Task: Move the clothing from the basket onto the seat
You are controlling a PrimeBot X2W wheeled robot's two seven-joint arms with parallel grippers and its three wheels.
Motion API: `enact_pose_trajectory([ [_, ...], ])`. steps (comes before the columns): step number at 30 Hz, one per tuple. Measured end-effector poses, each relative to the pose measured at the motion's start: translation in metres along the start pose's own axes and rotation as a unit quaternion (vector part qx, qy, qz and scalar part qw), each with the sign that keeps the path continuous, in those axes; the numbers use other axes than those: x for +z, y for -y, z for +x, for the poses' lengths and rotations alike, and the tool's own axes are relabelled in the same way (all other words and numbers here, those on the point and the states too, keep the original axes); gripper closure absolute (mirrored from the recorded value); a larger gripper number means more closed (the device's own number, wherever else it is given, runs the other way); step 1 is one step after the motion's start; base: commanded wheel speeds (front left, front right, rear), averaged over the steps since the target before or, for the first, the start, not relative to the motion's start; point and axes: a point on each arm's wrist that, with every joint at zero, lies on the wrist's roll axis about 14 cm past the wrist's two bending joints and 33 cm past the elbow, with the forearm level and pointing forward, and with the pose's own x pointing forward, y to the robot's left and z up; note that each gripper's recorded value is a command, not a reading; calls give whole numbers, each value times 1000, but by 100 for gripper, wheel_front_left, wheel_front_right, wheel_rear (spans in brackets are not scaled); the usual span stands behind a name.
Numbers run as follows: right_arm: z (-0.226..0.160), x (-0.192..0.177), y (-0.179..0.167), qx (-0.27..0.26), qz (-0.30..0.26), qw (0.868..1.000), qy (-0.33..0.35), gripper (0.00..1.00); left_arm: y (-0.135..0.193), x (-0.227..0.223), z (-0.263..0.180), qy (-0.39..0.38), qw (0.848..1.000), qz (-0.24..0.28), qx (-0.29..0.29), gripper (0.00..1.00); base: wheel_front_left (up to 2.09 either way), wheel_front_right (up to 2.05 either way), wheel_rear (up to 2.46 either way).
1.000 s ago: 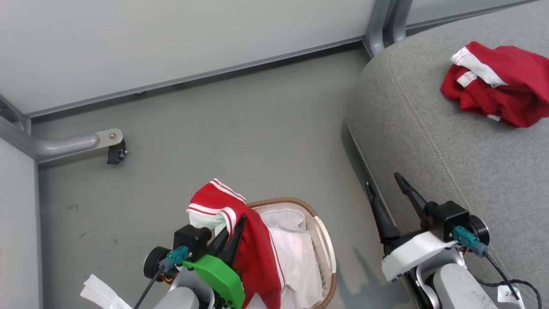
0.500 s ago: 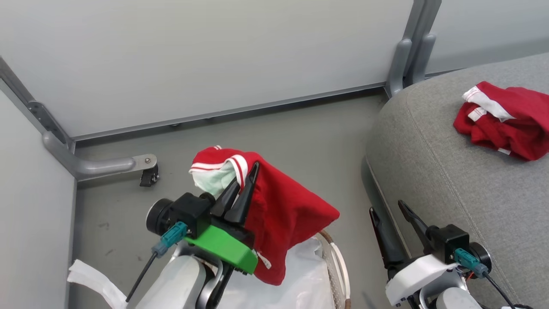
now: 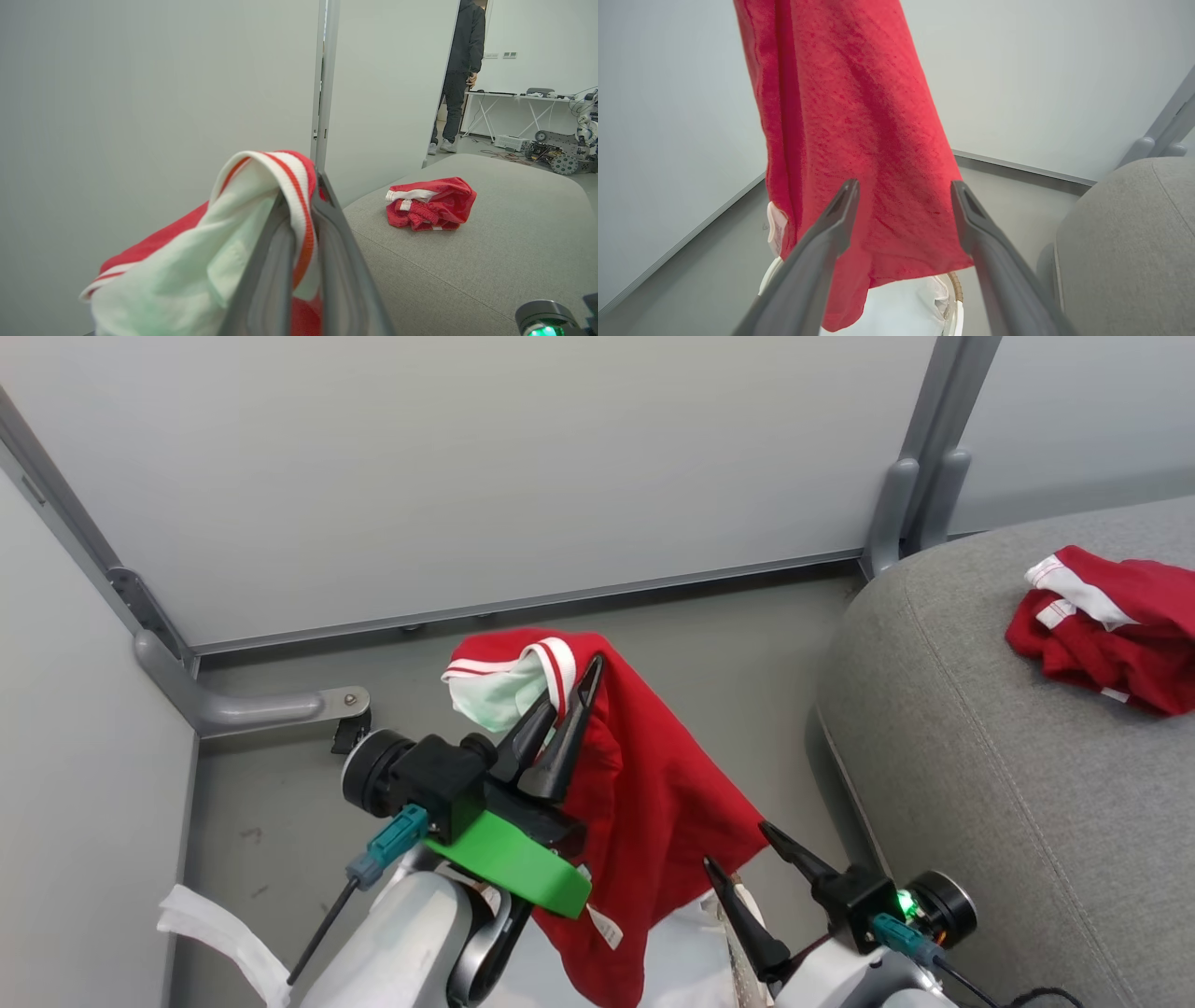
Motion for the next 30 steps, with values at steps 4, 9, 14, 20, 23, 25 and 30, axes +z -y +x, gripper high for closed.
enact_pose_trajectory([
  [4, 17, 16, -18, 52, -36, 998, 18, 0, 3, 0, -2, -1, 1000, -2, -1, 100, 0, 0, 0],
  [9, 39, 47, -36, 102, -75, 990, 56, 0, 2, 1, -6, -2, 1000, -2, 3, 100, 0, 0, 0],
  [14, 54, 62, -54, 139, -97, 983, 72, 0, 5, 1, -8, -2, 1000, -3, 3, 100, 0, 0, 0],
  [20, 64, 57, -66, 159, -102, 980, 59, 0, 11, 6, -8, 3, 1000, -2, -5, 100, 0, 0, 0],
  [23, 64, 41, -73, 169, -101, 980, 36, 0, 13, 5, -9, 3, 1000, -5, -5, 100, 0, 0, 0],
  [25, 66, 33, -75, 172, -99, 980, 24, 0, 13, 4, -9, 2, 1000, -12, -4, 100, 0, 0, 0],
  [30, 67, 11, -76, 175, -93, 980, -10, 0, 12, 3, -8, 1, 1000, -15, -4, 100, 0, 0, 0],
])
